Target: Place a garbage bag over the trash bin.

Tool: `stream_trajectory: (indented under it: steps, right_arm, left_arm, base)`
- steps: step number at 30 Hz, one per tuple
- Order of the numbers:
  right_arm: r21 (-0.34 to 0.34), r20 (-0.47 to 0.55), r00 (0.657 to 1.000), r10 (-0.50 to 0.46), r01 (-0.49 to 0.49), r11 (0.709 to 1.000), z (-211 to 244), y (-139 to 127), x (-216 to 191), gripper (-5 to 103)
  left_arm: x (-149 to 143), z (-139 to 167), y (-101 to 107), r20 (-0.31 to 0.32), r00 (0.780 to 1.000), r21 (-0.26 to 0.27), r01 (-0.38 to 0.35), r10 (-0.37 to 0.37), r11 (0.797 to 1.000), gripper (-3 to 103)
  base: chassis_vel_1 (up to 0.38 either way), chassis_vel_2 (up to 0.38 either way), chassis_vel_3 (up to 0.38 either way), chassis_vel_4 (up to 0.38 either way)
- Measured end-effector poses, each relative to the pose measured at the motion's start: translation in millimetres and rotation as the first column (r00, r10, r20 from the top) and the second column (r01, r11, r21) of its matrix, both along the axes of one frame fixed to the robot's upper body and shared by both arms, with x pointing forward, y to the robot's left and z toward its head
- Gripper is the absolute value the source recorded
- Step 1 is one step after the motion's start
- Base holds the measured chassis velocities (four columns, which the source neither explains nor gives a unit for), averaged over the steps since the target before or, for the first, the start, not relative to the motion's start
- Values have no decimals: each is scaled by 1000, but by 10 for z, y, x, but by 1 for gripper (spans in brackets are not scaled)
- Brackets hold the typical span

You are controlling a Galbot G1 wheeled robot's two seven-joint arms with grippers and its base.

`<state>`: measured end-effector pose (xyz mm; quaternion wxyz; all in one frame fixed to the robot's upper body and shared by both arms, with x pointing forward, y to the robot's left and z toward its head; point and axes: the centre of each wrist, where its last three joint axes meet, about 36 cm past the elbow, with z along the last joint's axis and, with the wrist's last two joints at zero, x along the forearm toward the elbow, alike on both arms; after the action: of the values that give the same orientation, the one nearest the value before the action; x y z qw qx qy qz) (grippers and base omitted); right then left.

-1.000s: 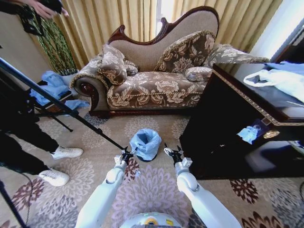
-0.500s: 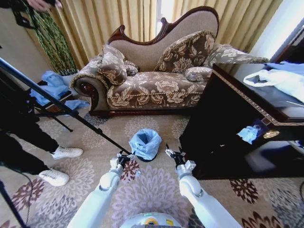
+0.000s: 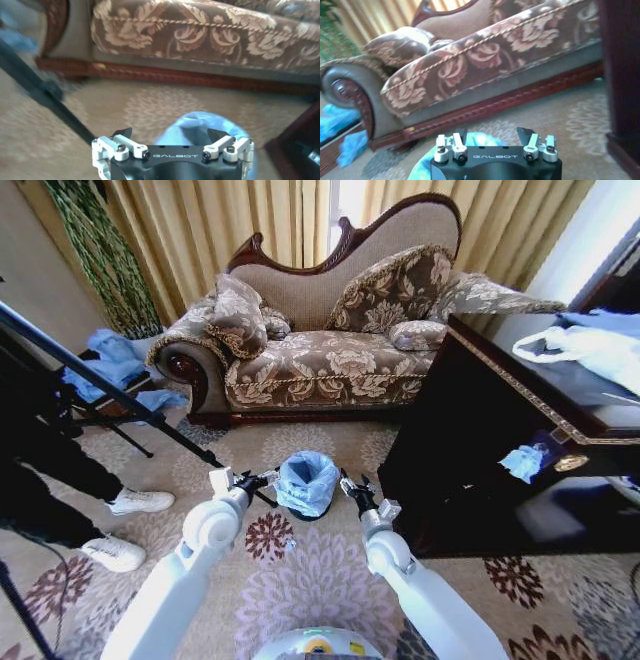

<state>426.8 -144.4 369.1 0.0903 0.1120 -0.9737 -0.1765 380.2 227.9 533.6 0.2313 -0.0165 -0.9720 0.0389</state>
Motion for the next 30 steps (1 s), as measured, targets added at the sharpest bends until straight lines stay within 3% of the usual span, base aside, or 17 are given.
stream_trajectory:
  steps: [2,7,14,17,21,23,30]
  right_arm:
    - [-13,12,998,54,-53,998,-68,67,81,55]
    - [-55,-7,994,107,-108,993,-95,301,279,43]
    - [-74,-147,988,54,-66,995,32,685,630,27]
    - [-72,-302,953,23,-47,996,149,876,656,15]
    - [-83,-357,934,1,-33,996,225,979,690,8]
    - [-104,-391,920,-33,-8,995,293,1154,809,2]
    - [-126,-449,889,-94,41,991,476,1564,1022,0]
  left_arm:
    - [-83,-35,23,11,1000,76,-10,9,997,100]
    - [-128,-26,56,24,1000,108,-2,0,994,100]
    - [-102,15,65,22,1000,83,12,-13,996,100]
    - [-42,48,74,29,999,72,12,-14,997,100]
    - [7,57,73,35,999,66,9,-11,998,100]
    - [55,54,67,38,999,54,2,-4,999,100]
    - [81,-3,48,24,1000,33,-7,7,999,100]
  base:
    - [0,0,0,0]
    - [0,0,0,0]
    - [0,0,0,0]
    - [0,0,0,0]
    - [0,0,0,0]
    - [0,0,0,0]
    - [0,0,0,0]
